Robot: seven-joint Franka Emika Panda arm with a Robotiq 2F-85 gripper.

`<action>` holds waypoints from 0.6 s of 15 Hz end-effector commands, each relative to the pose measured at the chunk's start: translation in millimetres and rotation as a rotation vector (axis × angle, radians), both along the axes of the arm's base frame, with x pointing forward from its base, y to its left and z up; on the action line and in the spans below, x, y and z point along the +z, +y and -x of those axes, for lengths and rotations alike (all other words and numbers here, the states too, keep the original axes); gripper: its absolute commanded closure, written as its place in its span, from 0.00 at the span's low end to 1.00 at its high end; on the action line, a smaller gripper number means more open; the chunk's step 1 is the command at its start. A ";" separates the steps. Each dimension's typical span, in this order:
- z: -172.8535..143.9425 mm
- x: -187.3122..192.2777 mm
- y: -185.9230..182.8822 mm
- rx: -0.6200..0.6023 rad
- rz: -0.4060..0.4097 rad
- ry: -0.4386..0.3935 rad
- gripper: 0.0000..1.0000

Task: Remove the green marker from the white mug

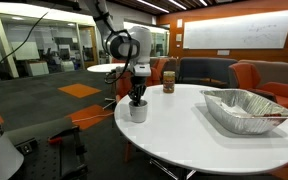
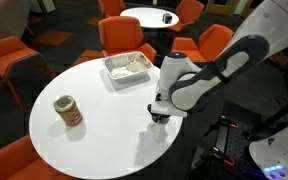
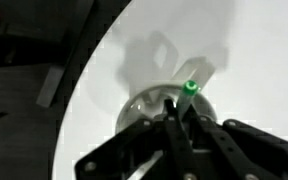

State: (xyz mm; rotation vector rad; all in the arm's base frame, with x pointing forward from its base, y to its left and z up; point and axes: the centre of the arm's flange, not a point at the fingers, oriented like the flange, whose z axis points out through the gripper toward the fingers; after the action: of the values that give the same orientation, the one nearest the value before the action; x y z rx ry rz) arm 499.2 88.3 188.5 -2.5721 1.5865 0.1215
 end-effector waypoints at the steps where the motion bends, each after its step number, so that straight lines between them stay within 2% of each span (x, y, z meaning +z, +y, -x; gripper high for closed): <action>1: 13.6 41.3 -0.7 0.039 0.064 -0.049 0.97; 7: 6.6 82.3 -16.2 0.016 0.177 -0.134 0.97; 9: -8.6 79.6 -21.1 -0.054 0.268 -0.154 0.97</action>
State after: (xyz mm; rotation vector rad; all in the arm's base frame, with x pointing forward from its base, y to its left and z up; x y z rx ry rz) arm 497.8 65.9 267.3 -2.6596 1.5682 -0.2075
